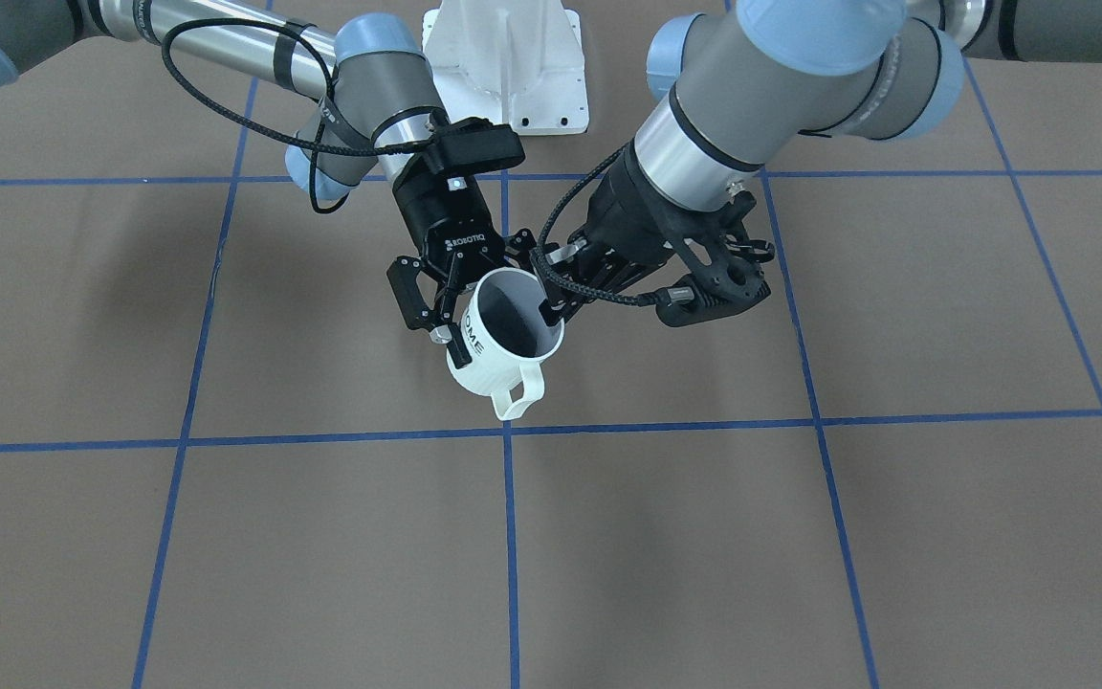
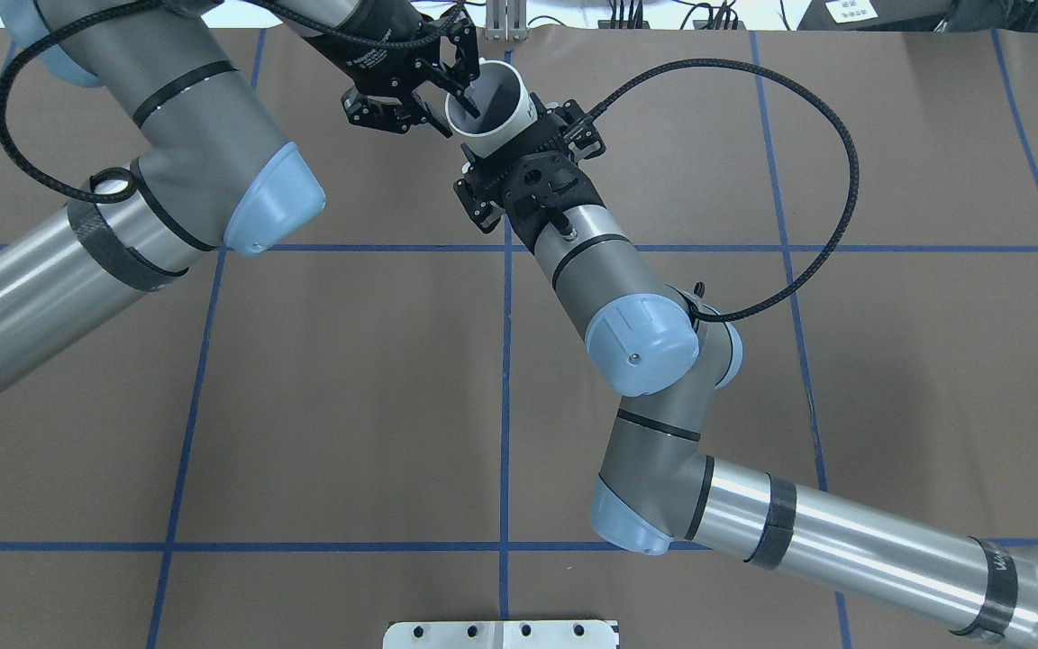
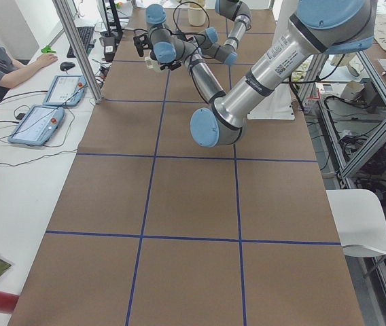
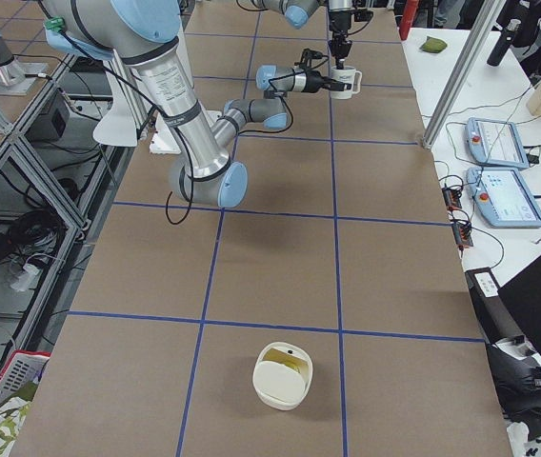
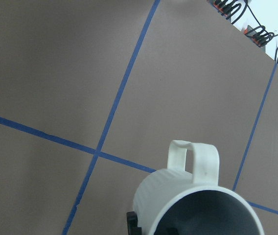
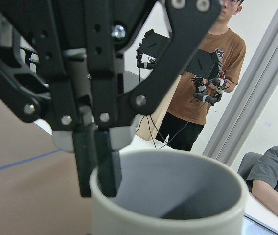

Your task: Left arm hands cup to right arm to dump lemon

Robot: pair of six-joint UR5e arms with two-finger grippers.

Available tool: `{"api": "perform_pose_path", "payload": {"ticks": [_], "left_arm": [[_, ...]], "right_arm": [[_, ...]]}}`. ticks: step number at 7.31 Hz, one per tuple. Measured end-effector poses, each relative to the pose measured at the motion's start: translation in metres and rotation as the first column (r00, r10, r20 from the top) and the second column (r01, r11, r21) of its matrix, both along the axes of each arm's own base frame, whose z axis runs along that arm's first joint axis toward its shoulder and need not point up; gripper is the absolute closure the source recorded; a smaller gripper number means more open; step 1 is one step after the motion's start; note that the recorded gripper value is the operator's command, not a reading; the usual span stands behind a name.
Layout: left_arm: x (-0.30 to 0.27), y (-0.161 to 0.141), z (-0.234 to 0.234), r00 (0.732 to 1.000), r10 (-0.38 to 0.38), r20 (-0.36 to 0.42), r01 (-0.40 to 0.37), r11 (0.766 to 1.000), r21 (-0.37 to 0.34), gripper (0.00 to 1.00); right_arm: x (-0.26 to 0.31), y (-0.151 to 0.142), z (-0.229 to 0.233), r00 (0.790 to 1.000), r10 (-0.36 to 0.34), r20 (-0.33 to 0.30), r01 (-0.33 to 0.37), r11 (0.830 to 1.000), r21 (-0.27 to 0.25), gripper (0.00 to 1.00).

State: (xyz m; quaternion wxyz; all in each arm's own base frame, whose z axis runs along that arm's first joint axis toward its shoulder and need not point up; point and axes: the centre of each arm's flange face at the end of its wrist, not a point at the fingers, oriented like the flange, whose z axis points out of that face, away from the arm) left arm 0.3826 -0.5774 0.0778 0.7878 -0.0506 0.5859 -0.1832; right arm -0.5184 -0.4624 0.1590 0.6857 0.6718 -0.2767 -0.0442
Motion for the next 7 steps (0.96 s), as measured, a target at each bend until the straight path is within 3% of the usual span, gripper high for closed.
{"api": "perform_pose_path", "payload": {"ticks": [7], "left_arm": [[0.000,-0.002,0.003,1.000,-0.004,0.007,0.004,1.000,-0.006,1.00]], "right_arm": [[0.021,0.013,0.009,1.000,-0.001,0.018,0.000,1.000,0.008,0.01]]}}
